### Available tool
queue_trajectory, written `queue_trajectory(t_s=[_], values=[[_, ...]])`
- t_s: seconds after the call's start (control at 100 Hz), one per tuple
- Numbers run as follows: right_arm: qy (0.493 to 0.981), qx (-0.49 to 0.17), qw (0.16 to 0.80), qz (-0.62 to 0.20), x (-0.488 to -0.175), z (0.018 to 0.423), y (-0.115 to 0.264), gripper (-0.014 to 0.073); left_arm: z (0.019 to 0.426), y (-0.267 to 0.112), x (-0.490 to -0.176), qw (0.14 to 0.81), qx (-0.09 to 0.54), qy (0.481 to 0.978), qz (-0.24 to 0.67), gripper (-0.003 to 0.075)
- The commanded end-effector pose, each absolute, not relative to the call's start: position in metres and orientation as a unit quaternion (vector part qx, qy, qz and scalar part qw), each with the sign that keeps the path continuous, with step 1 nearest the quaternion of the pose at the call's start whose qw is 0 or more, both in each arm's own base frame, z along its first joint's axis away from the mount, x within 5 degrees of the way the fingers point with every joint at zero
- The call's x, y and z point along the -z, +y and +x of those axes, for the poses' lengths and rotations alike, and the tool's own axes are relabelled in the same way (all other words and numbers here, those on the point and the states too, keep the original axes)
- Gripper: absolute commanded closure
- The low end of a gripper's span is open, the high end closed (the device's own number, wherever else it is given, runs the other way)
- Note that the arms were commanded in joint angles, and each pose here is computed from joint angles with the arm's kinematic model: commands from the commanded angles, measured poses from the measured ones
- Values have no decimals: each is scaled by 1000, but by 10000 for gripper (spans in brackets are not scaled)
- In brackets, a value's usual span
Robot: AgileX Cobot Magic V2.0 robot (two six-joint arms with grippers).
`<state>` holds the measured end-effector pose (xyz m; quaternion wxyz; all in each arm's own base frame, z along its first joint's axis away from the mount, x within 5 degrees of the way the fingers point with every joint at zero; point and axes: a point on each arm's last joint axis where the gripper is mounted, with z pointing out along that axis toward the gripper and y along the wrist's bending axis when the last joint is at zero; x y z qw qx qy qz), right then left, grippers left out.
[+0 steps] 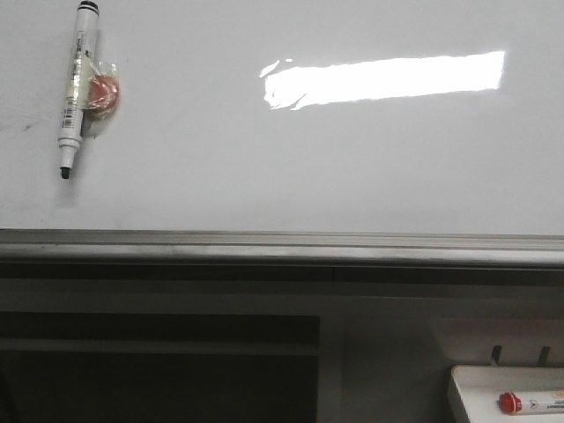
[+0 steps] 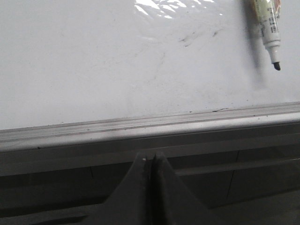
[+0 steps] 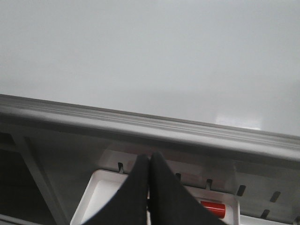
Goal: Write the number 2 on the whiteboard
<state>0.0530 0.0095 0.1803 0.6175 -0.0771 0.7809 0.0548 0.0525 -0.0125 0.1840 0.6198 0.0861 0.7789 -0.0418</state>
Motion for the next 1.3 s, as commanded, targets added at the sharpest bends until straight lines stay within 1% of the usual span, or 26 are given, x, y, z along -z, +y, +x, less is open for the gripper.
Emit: queue_trajectory(t_s=[0.0, 0.84, 0.95, 1.03, 1.08, 1.1, 1.12, 1.13, 1.15, 1.16, 1.2, 1.25, 1.29], values=[[774, -48, 626, -79, -175, 53, 9, 667, 52, -11, -187, 648, 44, 757, 71, 741], [770, -49, 631, -79, -176, 53, 9, 667, 52, -11, -187, 648, 44, 757, 71, 741], [748, -53, 657, -78, -183, 54, 10, 667, 52, -11, -187, 648, 44, 757, 71, 741], [708, -58, 699, -76, -193, 55, 10, 667, 52, -11, -187, 649, 48, 757, 68, 741], [674, -63, 732, -74, -202, 54, 11, 667, 53, -13, -190, 655, 82, 750, 40, 741], [659, -65, 745, -73, -205, 54, 11, 667, 53, -14, -191, 659, 108, 744, 19, 741], [649, -66, 755, -73, -208, 54, 11, 667, 53, -15, -193, 660, 142, 737, -10, 741], [638, -68, 764, -72, -211, 53, 11, 667, 52, -16, -194, 658, 170, 733, -30, 741], [623, -72, 776, -68, -214, 52, 11, 667, 52, -16, -196, 658, 196, 725, -53, 741], [618, -75, 780, -66, -215, 52, 11, 667, 52, -17, -197, 655, 223, 718, -76, 741], [590, -101, 800, -45, -222, 51, 11, 667, 52, -19, -200, 639, 295, 698, -134, 741], [561, -151, 814, -3, -228, 48, 9, 667, 52, -19, -204, 623, 353, 673, -186, 741], [540, -184, 821, 26, -232, 47, 7, 667, 52, -18, -206, 616, 382, 653, -221, 741]])
